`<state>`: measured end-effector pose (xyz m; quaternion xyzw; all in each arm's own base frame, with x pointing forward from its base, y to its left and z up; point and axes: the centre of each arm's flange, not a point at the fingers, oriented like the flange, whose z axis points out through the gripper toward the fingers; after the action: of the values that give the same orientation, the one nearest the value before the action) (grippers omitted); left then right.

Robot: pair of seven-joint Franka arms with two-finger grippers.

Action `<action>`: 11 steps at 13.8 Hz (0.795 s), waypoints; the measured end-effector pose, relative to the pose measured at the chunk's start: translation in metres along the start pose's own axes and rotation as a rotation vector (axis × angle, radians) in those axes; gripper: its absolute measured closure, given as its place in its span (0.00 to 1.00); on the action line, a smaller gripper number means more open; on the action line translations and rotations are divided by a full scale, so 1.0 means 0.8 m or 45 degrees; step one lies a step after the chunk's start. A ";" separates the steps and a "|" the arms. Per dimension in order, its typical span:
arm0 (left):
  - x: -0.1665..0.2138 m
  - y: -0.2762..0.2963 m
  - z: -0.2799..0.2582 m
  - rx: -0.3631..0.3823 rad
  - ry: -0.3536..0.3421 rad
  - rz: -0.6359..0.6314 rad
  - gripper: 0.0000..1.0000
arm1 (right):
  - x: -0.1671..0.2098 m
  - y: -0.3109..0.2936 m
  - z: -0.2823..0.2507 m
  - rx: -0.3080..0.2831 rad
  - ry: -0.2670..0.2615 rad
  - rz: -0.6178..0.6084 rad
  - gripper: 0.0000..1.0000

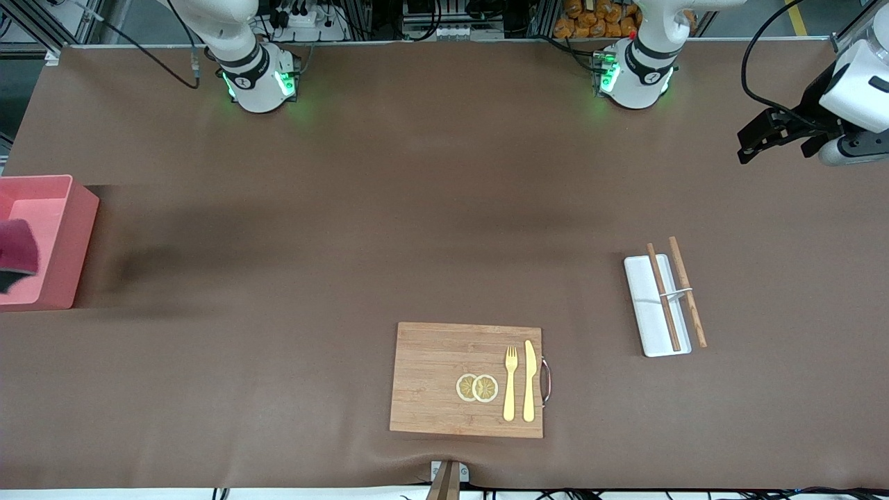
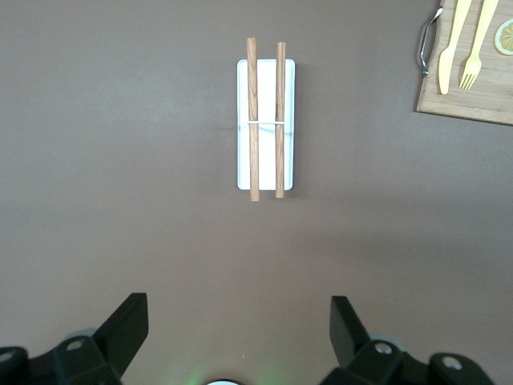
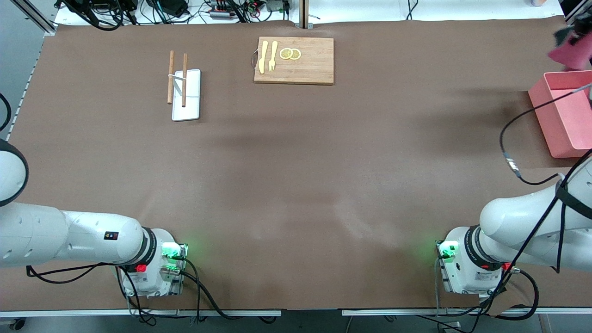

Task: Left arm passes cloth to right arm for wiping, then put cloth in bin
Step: 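Carry the cloth with the right gripper over the pink bin, then lower the cloth into the pink bin and open the right gripper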

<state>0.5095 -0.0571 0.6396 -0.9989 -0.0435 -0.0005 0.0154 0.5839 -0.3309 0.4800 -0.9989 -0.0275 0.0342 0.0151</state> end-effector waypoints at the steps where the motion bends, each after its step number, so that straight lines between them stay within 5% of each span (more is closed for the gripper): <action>1: 0.000 0.000 0.000 0.000 0.000 0.000 0.00 | -0.015 0.025 0.003 -0.014 -0.013 -0.040 0.97; 5: 0.001 0.000 0.001 0.001 -0.003 0.001 0.00 | -0.041 0.106 0.051 -0.063 -0.001 -0.133 0.97; 11: 0.001 0.000 0.002 0.001 -0.004 -0.001 0.00 | -0.048 0.193 0.242 -0.064 -0.015 -0.185 0.97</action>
<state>0.5102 -0.0568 0.6381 -0.9989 -0.0438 0.0012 0.0156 0.5404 -0.4814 0.2842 -0.9941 -0.1007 0.0383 -0.0077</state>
